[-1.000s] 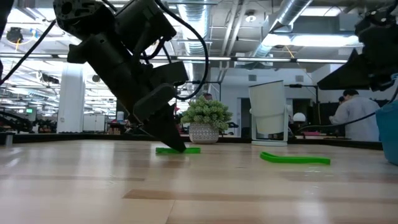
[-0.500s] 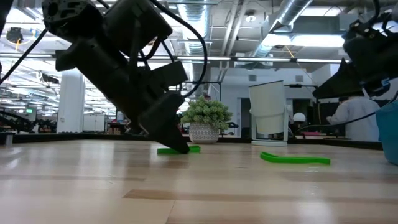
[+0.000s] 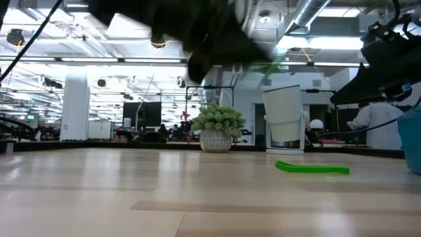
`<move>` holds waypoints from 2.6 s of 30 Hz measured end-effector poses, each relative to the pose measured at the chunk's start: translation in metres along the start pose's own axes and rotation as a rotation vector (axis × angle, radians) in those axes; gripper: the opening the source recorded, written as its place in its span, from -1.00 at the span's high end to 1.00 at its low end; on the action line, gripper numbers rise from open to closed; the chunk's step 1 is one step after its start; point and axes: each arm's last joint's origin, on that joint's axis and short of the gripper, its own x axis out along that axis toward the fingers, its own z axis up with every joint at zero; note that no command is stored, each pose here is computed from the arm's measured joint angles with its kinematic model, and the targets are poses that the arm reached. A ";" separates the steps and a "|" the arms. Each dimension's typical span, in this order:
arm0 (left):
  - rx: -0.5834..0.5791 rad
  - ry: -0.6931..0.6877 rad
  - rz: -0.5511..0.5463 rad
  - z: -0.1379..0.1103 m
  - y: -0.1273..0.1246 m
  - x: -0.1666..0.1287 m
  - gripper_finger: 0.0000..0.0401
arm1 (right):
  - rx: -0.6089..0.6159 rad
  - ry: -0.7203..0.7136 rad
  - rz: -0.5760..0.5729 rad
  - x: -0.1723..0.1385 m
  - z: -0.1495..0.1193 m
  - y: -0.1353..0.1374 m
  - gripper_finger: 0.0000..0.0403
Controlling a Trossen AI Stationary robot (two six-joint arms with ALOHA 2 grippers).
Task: Pick and place items into bin
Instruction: Put the green rubber band into the blue bin
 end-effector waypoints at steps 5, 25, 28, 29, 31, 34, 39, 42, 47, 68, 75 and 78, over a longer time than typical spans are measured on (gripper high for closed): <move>0.141 -0.004 -0.040 0.036 -0.022 0.017 1.00 | 0.004 0.000 -0.021 0.003 0.001 -0.002 0.63; 0.244 0.060 -0.268 0.029 -0.067 0.156 1.00 | -0.010 0.010 -0.066 0.007 0.001 -0.006 0.63; 0.256 0.105 -0.285 0.022 -0.068 0.162 1.00 | -0.018 0.013 -0.069 0.007 0.001 -0.007 0.63; 0.271 0.126 -0.286 0.019 -0.067 0.163 1.00 | -0.022 0.015 -0.070 0.007 0.001 -0.007 0.63; 0.299 0.128 -0.286 0.018 -0.067 0.163 0.99 | -0.022 0.015 -0.070 0.007 0.001 -0.007 0.63; 0.305 0.110 -0.291 0.020 -0.068 0.163 0.94 | -0.022 0.015 -0.070 0.007 0.001 -0.007 0.63; 0.316 0.142 -0.313 0.018 -0.067 0.163 0.80 | -0.021 0.015 -0.070 0.007 0.001 -0.007 0.63; 0.329 0.149 -0.310 0.017 -0.066 0.163 0.69 | -0.021 0.016 -0.069 0.007 0.001 -0.007 0.63; 0.362 0.203 -0.280 0.018 -0.064 0.159 0.56 | -0.020 0.016 -0.069 0.007 0.001 -0.007 0.63; 0.536 0.693 0.163 0.122 -0.004 0.032 0.53 | 0.003 0.147 0.025 0.006 -0.003 -0.004 0.63; 0.486 0.679 0.290 0.132 0.022 -0.020 0.53 | 0.040 0.152 0.156 -0.010 -0.007 0.006 0.63; 0.428 0.527 0.246 0.116 0.030 -0.027 0.53 | 0.046 0.102 0.227 -0.019 -0.005 0.013 0.63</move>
